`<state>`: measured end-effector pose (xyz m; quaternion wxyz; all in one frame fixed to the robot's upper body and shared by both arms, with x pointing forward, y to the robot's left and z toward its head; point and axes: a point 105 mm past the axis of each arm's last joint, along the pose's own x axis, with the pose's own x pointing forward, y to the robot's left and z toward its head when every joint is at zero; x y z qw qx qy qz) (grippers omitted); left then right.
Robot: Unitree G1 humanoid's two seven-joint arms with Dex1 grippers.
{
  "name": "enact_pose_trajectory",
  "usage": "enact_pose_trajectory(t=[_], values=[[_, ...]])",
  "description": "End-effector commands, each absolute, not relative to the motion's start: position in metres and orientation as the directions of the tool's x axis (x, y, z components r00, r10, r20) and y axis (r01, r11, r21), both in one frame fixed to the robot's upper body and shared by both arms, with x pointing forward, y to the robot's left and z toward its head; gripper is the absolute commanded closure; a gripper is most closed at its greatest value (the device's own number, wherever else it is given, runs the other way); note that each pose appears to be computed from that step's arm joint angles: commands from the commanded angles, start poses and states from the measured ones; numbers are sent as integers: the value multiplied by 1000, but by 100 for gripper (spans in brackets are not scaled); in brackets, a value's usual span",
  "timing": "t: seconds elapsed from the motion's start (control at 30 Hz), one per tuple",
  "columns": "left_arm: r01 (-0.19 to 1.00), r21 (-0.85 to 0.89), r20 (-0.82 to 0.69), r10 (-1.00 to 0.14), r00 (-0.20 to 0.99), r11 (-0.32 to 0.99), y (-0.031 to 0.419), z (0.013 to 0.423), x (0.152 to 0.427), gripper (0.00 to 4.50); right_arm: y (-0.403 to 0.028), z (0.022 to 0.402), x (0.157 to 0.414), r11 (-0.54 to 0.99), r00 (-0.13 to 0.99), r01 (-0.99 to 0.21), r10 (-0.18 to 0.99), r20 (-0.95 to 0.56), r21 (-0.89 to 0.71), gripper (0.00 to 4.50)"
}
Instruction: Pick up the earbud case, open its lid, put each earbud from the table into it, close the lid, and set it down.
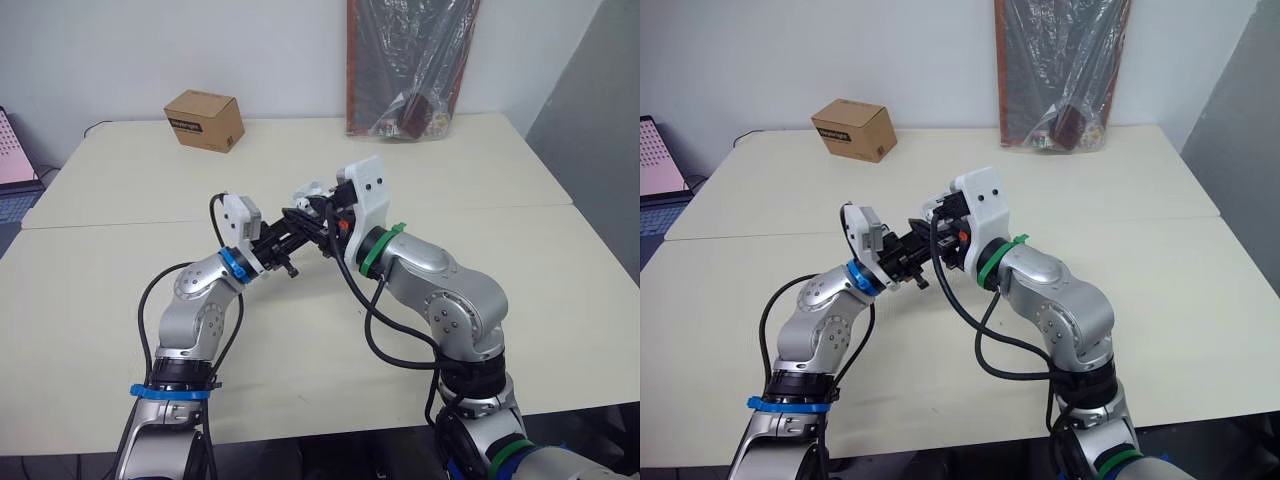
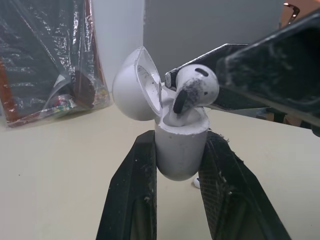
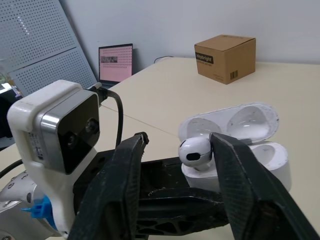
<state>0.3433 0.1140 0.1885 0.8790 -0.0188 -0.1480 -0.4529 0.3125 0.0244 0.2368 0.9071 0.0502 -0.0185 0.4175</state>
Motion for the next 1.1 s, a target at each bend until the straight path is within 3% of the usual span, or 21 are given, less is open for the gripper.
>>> enact_pose_trajectory(t=[0.03, 0.27, 0.53, 0.67, 0.83, 1.1], values=[[799, 174, 342, -796, 499, 575, 114, 211, 334, 374, 20, 249, 310, 646, 647, -761, 751, 135, 55, 241], [802, 171, 334, -799, 500, 573, 114, 209, 334, 374, 17, 262, 300, 602, 595, -798, 777, 207, 34, 241], [807, 168, 272, -814, 514, 566, 126, 199, 336, 374, -9, 281, 270, 412, 393, -911, 885, 248, -27, 241], [823, 164, 244, -830, 501, 544, 138, 198, 335, 374, -45, 274, 293, 505, 496, -861, 860, 120, -62, 241], [880, 100, 219, -873, 437, 465, 149, 201, 325, 374, -92, 236, 336, 673, 683, -730, 720, -124, -117, 241], [942, -3, 163, -929, 332, 336, 154, 203, 306, 374, -135, 170, 376, 721, 761, -638, 538, -363, -270, 241]])
